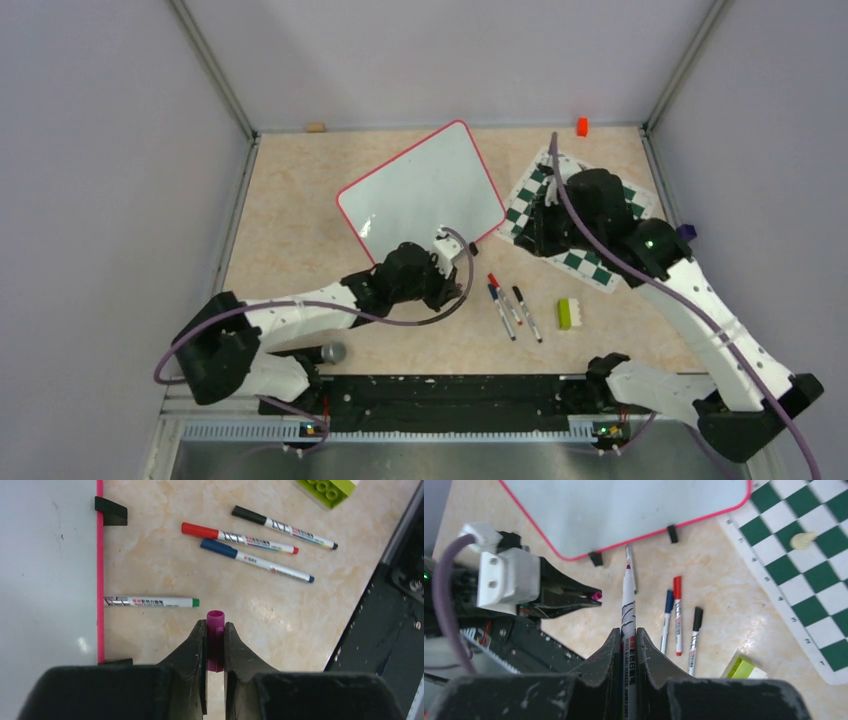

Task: Write a sentence on the whiteboard
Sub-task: Place the pen cap at the center of the board.

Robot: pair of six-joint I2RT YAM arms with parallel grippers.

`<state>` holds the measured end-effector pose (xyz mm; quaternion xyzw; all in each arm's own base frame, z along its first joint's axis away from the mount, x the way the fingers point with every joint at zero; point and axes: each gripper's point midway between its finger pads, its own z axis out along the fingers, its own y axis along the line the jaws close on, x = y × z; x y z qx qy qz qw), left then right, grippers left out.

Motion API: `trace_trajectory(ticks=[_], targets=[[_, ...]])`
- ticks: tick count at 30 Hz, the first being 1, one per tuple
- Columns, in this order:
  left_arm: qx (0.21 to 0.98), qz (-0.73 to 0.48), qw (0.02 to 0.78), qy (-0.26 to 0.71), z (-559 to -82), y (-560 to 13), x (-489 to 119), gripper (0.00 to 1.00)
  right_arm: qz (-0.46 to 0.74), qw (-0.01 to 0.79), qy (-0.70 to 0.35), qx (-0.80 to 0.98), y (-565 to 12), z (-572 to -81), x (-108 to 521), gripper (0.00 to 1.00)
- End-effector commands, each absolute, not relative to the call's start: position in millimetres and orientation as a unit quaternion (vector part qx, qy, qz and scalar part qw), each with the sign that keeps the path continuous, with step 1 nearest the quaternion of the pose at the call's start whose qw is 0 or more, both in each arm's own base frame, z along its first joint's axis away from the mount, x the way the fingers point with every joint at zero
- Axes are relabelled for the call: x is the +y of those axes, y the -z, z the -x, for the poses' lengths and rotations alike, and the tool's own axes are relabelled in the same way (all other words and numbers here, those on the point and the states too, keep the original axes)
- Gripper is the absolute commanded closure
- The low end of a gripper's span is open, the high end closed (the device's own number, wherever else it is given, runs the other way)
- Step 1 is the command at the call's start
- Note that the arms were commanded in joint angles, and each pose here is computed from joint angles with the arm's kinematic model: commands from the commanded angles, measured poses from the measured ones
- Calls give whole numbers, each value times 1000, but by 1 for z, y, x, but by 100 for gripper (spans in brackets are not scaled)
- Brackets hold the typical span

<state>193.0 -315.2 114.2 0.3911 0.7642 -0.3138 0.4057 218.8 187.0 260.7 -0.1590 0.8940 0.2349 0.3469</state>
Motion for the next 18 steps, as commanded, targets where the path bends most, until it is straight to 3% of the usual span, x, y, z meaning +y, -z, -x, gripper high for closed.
trace_trajectory(ticks=[1,11,18], targets=[[794,-259,426,348,-228,-142,-359,100,46,483,-196,852,-303,-250,154,100],[842,-251,379,292,-251,-92,-392,98,-119,584,-130,793,-326,-238,78,100],[854,-240,376,266,-257,-74,-389,97,-153,608,-123,770,-323,-224,56,100]])
